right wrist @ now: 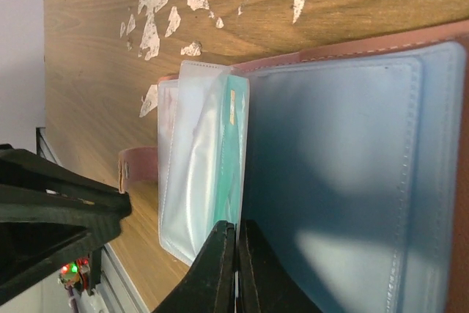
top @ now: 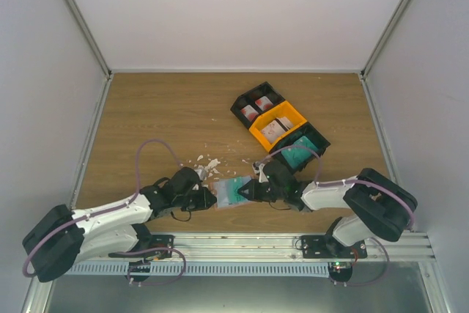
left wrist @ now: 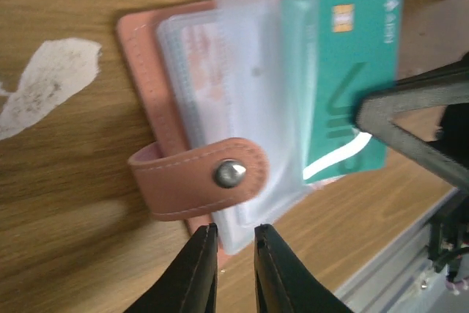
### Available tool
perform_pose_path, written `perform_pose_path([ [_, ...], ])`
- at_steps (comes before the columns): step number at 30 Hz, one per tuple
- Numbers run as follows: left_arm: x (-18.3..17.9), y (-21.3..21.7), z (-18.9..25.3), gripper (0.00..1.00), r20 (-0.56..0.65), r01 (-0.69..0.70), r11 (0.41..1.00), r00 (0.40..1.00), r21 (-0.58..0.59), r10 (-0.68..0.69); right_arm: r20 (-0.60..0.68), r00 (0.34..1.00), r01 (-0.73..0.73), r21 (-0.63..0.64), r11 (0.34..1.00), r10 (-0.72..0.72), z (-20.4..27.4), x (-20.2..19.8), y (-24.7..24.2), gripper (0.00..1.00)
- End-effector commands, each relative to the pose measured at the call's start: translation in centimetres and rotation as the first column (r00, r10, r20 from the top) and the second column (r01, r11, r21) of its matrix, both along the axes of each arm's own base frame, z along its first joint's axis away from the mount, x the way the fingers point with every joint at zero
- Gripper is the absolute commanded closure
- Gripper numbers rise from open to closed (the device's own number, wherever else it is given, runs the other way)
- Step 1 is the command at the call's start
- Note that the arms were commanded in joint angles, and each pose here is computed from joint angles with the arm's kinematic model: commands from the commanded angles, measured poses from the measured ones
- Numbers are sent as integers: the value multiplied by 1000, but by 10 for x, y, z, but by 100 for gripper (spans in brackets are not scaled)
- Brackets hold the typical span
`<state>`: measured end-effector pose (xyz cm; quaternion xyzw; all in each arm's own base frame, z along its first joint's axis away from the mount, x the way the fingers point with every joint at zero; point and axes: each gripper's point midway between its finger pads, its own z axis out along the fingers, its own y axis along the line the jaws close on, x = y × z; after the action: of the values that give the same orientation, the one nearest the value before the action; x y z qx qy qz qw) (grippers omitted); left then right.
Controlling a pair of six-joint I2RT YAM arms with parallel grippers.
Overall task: Put the credit cards into the card holder
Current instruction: Insert the credit card into the card holder.
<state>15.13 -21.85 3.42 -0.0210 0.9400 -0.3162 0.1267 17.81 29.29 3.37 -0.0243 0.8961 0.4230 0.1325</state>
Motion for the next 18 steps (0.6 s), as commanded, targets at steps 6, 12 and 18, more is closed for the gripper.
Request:
perform_pose_path([
  [6, 3, -12, 12, 66, 70, 51, 996, 997, -68, -46, 73, 990, -110, -109, 988, 119, -20, -4, -4, 96],
  [12, -4, -17, 1, 64, 19, 80, 994, 997, -68, -79, 66, 988, -133, -77, 988, 138, -17, -10, -3, 95],
  [18, -11, -14, -14, 78, -44, 84, 996, 995, -33, -85, 30, 994, -106, -47, 993, 108, -19, -14, -5, 95],
])
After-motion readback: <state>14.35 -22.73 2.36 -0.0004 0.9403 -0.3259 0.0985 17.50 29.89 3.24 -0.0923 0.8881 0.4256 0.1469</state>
